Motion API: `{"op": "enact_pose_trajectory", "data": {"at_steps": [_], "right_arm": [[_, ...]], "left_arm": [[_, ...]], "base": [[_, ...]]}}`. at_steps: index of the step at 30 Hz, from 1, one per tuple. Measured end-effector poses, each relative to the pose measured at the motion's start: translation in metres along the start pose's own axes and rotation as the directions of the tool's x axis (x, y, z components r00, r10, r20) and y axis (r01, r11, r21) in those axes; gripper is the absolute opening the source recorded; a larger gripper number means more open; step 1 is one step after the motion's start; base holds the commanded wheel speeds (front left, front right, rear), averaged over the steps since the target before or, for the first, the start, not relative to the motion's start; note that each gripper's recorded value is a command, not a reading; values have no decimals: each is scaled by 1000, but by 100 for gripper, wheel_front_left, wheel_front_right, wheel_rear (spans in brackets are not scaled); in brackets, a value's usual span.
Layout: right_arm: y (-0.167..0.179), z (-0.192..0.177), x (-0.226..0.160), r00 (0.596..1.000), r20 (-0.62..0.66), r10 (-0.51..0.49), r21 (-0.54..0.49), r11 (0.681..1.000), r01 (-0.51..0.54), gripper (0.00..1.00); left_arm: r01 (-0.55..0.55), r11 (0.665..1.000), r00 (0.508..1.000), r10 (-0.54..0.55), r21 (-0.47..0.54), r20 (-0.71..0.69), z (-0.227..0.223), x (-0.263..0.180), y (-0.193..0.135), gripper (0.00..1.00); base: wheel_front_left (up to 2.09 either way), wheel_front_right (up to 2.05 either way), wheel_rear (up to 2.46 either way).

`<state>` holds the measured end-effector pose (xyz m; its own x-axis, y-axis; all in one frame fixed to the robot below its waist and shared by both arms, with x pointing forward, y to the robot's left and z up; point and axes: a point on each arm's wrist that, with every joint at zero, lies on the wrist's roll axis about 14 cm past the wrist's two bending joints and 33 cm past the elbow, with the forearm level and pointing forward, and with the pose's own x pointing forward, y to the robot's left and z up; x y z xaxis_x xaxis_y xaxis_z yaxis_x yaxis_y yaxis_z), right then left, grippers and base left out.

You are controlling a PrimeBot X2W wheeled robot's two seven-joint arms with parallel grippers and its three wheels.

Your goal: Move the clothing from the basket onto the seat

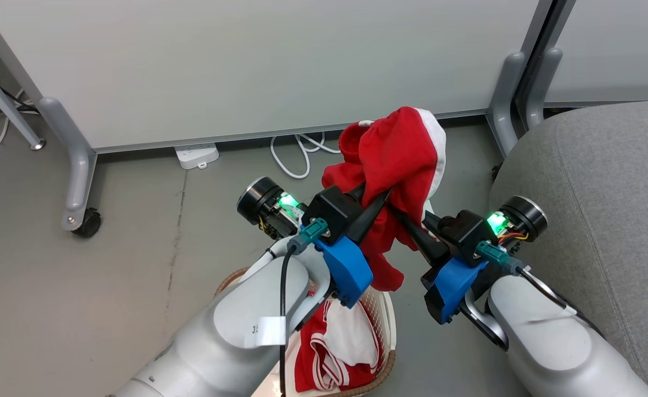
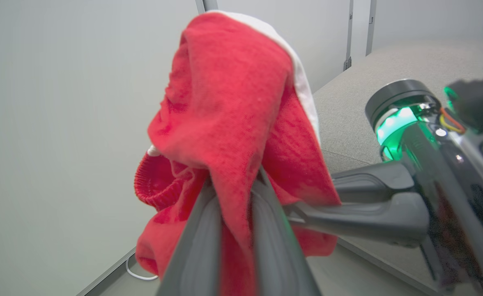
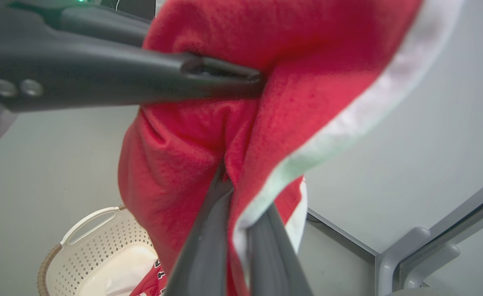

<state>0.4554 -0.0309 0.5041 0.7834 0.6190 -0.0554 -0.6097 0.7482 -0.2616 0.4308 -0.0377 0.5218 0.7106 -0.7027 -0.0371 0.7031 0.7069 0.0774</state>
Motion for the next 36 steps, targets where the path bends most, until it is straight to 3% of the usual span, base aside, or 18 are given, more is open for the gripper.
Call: {"op": "enact_pose_trajectory", "data": {"at_steps": [5,6,8,22,36], "right_arm": [[0,0,0,1000,1,-1,3,1000,1,0],[0,1,0,1000,1,-1,3,1000,1,0],[0,1,-1,1000,1,-1,3,1000,1,0],[-11,2,-5,999,10,-42,30,999,42,0],[-76,-2,-32,965,28,-259,90,963,256,0]], "left_arm": [[-3,1000,1000,3,2,1,1,0,0,0],[-3,1000,1000,3,3,2,1,0,0,7],[-10,1000,1000,10,5,2,1,0,1,100],[-9,1000,1000,9,4,-2,-1,2,1,100],[62,998,998,-62,-6,8,-6,29,-14,100]], "base": [[0,0,0],[0,0,0],[0,0,0],[0,0,0],[0,0,0]]}}
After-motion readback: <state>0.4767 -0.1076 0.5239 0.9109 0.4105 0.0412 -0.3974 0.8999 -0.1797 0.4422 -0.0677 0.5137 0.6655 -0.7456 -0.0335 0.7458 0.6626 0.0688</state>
